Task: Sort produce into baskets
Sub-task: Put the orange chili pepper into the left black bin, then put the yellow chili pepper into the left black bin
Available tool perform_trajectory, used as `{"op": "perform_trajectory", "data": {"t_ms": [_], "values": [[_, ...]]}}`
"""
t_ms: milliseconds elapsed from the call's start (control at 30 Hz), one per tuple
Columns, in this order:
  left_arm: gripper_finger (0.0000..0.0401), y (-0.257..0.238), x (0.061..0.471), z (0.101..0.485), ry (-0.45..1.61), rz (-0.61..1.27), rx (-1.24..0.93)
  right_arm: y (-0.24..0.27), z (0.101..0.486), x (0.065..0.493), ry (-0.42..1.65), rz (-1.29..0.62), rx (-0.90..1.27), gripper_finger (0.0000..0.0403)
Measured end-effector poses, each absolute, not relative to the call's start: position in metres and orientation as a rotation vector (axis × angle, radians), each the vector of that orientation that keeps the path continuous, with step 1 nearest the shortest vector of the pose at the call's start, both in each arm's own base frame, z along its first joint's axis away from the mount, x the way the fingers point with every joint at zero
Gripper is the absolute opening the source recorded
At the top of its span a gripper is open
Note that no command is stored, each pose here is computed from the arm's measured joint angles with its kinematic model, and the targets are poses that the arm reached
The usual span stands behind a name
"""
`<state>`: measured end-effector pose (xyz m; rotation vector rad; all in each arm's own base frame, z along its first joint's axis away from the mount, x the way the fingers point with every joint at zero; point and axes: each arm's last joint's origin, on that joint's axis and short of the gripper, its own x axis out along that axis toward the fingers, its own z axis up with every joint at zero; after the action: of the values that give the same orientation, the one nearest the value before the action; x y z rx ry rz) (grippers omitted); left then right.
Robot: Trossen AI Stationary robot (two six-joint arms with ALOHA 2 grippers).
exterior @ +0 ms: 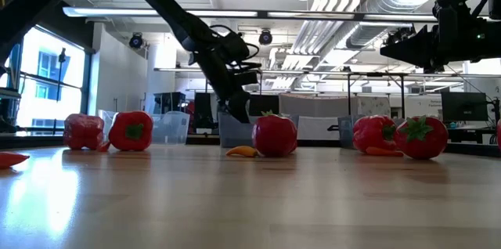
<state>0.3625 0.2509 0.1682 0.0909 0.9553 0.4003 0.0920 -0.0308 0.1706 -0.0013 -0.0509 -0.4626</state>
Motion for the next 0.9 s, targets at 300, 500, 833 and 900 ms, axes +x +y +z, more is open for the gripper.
{"op": "perform_trajectory", "data": {"t_ms": [300, 500, 833, 900], "values": [[0.0094, 0.250, 0.362, 0.171, 0.954, 0.399, 0.094, -0.031, 0.171, 0.092, -0.051, -0.462, -0.001, 0.0000], [0.0045, 0.245, 0.362, 0.187, 0.889, 0.357, 0.100, -0.031, 0.171, 0.092, -0.051, -0.462, -0.001, 0.0000], [0.0003, 0.205, 0.373, 0.206, 0.863, 0.163, 0.140, -0.031, 0.171, 0.092, -0.051, -0.462, -0.001, 0.0000], [0.0001, 0.192, 0.374, 0.210, 0.886, 0.128, 0.148, -0.031, 0.171, 0.092, -0.051, -0.462, -0.001, 0.0000]]}}
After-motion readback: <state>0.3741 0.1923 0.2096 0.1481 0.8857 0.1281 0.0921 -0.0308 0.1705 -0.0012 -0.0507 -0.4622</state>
